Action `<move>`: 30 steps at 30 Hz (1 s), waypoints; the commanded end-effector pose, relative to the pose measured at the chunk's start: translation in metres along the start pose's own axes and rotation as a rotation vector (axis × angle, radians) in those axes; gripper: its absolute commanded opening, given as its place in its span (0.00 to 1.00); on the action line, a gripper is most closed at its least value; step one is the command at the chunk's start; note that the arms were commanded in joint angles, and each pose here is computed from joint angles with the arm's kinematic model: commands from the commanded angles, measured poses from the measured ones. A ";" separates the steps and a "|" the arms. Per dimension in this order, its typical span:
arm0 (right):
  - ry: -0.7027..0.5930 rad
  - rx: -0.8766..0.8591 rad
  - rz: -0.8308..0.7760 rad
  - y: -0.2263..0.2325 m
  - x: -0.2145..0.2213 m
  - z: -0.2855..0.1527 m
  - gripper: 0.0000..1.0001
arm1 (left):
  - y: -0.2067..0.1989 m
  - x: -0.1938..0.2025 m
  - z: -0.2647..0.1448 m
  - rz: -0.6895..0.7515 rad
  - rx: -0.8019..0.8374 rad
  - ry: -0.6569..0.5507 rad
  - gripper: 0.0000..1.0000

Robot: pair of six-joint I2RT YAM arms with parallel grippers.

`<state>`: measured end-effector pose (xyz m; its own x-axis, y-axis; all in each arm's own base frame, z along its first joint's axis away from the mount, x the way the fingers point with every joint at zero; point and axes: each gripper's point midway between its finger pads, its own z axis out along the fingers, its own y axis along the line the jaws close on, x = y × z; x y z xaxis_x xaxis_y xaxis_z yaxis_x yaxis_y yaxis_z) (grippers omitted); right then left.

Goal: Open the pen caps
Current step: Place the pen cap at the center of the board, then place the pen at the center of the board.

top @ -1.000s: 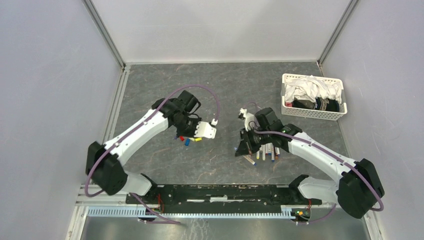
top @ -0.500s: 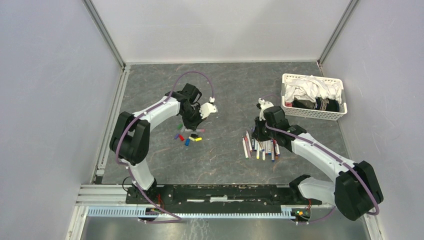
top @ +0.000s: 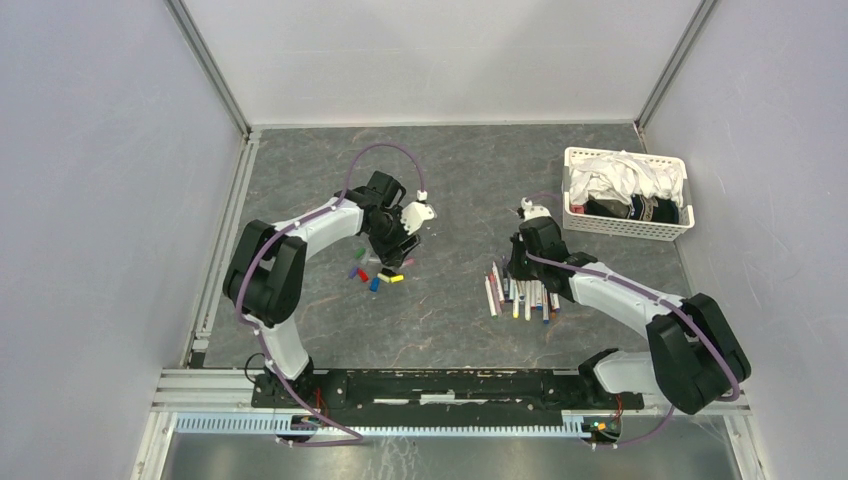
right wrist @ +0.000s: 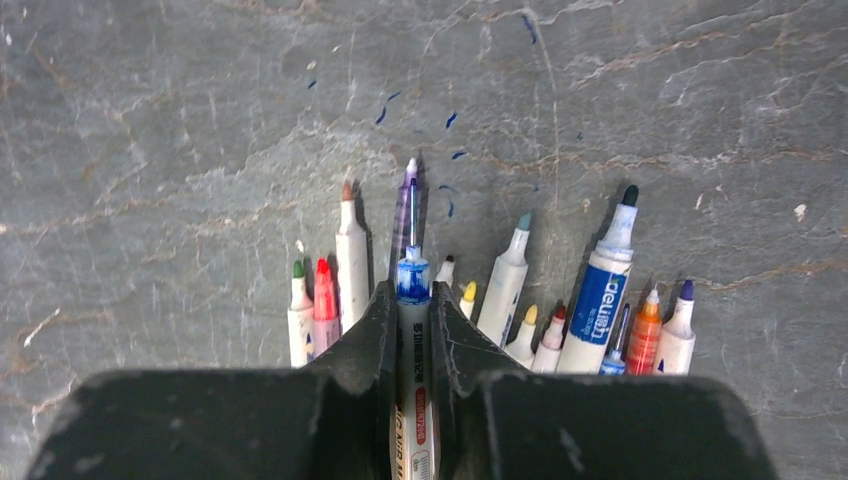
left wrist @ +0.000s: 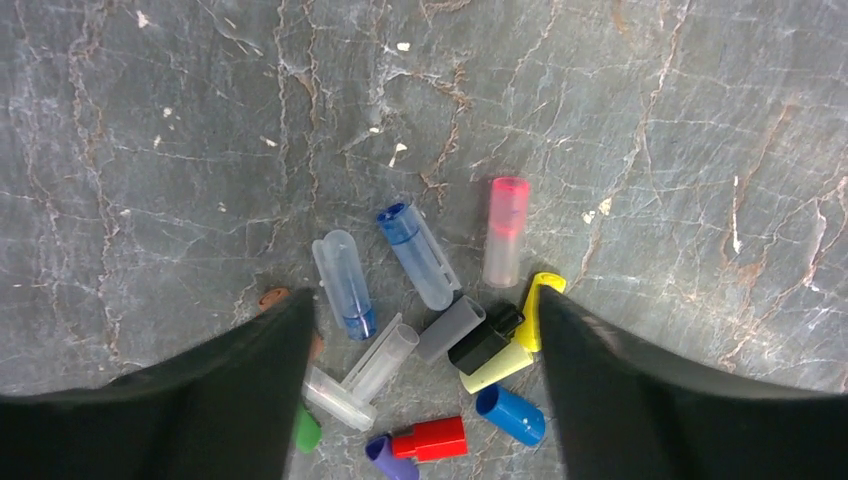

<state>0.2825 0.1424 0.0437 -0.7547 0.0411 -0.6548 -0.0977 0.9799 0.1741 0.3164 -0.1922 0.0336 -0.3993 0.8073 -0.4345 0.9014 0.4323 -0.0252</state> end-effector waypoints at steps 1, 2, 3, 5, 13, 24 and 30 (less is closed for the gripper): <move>-0.087 0.063 0.071 -0.007 -0.017 0.010 0.00 | 0.005 -0.032 -0.031 -0.075 -0.064 -0.110 0.97; -0.089 0.069 0.076 -0.007 -0.017 0.011 0.00 | 0.005 -0.036 -0.038 -0.090 -0.069 -0.121 1.00; -0.091 0.072 0.080 -0.008 -0.018 0.013 0.00 | 0.004 -0.040 -0.045 -0.102 -0.068 -0.131 1.00; -0.093 0.090 0.078 -0.009 -0.018 0.016 0.00 | 0.003 -0.045 -0.061 -0.134 -0.064 -0.149 1.00; -0.073 0.126 0.073 -0.010 -0.008 0.025 0.18 | 0.032 -0.045 -0.129 -0.258 -0.169 -0.203 1.00; -0.085 0.101 0.071 -0.006 -0.014 0.012 0.41 | 0.061 -0.016 -0.181 -0.343 -0.420 -0.189 1.00; -0.101 0.047 0.092 -0.004 -0.003 -0.003 0.13 | 0.056 -0.008 -0.182 -0.342 -0.422 -0.172 1.00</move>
<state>0.2913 0.1382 0.0421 -0.7037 0.1238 -0.6996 0.0028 0.9852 0.1715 0.3461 -0.1083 0.1926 -0.5720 0.5600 -0.5993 0.6042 0.7818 0.1538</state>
